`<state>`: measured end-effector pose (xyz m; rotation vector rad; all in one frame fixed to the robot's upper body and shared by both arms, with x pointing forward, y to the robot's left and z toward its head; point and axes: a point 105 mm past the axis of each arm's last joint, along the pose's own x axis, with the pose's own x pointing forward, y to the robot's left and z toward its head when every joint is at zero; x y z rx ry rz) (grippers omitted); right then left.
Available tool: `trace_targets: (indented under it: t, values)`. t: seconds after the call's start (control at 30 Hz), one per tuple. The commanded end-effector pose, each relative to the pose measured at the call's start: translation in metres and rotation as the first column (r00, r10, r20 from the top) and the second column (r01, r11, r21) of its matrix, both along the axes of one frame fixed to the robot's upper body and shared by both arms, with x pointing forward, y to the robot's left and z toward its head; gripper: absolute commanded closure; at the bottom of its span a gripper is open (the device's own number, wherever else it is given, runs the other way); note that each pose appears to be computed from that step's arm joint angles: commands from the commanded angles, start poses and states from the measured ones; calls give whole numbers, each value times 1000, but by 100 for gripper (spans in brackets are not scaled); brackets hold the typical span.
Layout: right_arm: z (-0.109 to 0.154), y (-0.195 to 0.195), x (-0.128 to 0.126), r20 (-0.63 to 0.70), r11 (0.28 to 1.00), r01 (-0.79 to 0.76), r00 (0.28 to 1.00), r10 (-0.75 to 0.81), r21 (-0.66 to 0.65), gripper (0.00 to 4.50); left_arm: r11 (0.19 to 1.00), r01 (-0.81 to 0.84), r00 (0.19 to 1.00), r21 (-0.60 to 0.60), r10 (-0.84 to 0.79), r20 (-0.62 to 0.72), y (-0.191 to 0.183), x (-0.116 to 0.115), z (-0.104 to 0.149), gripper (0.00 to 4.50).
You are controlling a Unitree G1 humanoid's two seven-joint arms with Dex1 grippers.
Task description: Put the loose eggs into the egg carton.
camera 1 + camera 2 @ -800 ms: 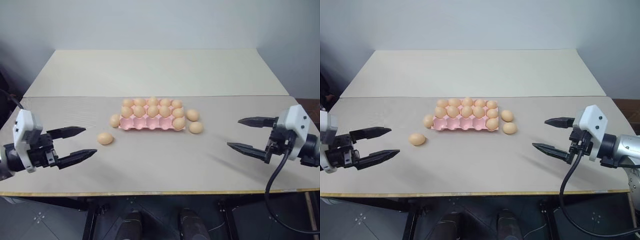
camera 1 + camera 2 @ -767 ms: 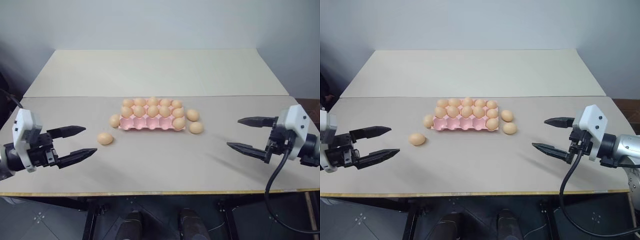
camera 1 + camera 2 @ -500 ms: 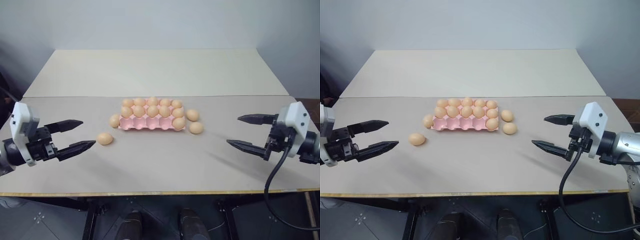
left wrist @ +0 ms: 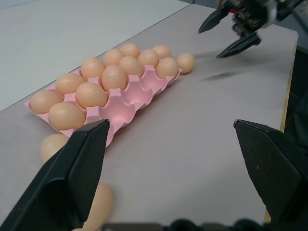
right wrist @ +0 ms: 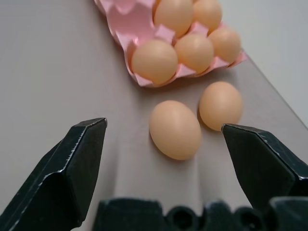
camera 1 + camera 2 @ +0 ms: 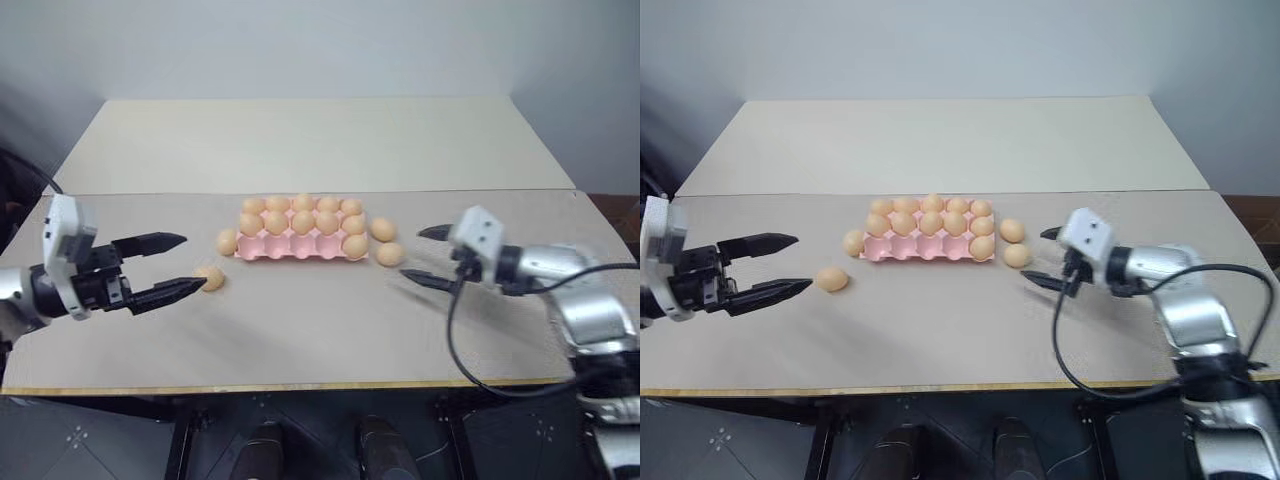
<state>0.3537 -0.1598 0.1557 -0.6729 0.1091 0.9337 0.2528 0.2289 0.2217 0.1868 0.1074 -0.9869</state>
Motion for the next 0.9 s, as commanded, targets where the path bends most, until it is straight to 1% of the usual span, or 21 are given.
trace_targets:
  t: [0.03,0.17,0.27,0.43,0.47,0.5,0.57,0.67,0.77,0.9]
  values:
    - [3,6,12,52,999,-15,998,17,-39,5,1000,15,999,11,-16,41,-1,-2,9,0]
    - [-8,11,25,46,997,-7,999,11,-71,5,1000,11,999,16,-12,40,0,-5,9,0]
    - [-9,14,28,39,998,-15,999,18,-68,60,1000,8,999,20,-9,40,0,-7,9,0]
    - [-10,11,27,39,996,-22,999,25,-81,236,1000,0,999,25,-1,41,1,-9,10,0]
    - [-8,11,26,44,997,-20,999,23,-79,258,1000,-1,999,25,0,41,1,-9,10,0]
    - [-4,10,24,53,997,-21,998,24,-73,267,1000,-2,999,25,0,42,1,-10,10,0]
    - [9,10,18,74,997,-39,996,44,-67,267,1000,-4,999,27,3,43,1,-10,10,0]
    - [29,19,7,108,994,-94,989,100,-55,267,1000,-10,999,27,9,45,2,-11,11,0]
    - [45,43,5,141,991,-134,981,135,-21,267,1000,-17,999,24,16,50,3,-10,11,0]
    - [49,76,12,154,987,-163,975,161,2,267,1000,-16,998,22,15,54,2,-7,11,0]
